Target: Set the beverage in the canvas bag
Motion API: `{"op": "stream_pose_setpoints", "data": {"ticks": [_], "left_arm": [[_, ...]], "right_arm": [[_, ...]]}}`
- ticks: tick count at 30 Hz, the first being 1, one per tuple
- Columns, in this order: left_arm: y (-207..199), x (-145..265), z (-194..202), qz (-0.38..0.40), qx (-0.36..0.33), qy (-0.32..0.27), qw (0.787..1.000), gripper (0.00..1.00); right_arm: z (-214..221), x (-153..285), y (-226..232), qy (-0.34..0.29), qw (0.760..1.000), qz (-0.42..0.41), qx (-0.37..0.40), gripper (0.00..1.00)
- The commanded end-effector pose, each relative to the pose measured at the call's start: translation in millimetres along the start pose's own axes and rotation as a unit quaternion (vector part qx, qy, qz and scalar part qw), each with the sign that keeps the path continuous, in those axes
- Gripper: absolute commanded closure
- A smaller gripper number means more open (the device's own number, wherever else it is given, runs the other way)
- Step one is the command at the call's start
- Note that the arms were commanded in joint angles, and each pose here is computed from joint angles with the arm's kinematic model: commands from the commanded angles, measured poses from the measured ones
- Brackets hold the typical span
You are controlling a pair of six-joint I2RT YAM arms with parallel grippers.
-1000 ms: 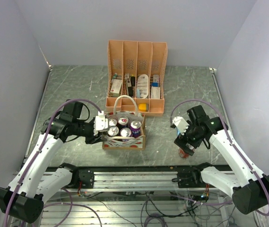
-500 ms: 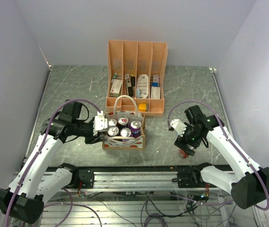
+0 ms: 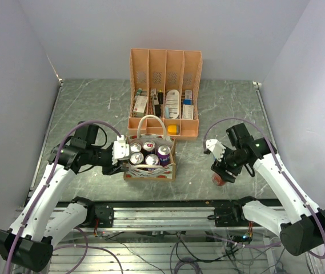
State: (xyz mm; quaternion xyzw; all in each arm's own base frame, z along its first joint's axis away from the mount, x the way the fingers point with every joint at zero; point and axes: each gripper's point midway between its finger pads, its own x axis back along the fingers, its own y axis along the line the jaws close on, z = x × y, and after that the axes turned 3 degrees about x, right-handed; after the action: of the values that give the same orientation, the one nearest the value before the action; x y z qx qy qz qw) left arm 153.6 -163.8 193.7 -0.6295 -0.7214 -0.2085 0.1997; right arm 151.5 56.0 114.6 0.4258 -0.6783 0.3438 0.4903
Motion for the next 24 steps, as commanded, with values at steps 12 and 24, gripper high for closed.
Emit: {"op": "stream_pose_setpoints", "data": {"ticks": [12, 24], "left_arm": [[-9.3, 15.1, -11.1, 0.025, -0.009, 0.016, 1.000, 0.38], [-8.3, 14.5, -20.7, 0.016, 0.011, -0.006, 1.000, 0.28]], "right_arm": [[-124.2, 116.9, -37.3, -0.218, 0.974, 0.054, 0.037, 0.83], [-215.8, 169.1, -23.9, -0.354, 0.928, 0.031, 0.116, 0.86]]}}
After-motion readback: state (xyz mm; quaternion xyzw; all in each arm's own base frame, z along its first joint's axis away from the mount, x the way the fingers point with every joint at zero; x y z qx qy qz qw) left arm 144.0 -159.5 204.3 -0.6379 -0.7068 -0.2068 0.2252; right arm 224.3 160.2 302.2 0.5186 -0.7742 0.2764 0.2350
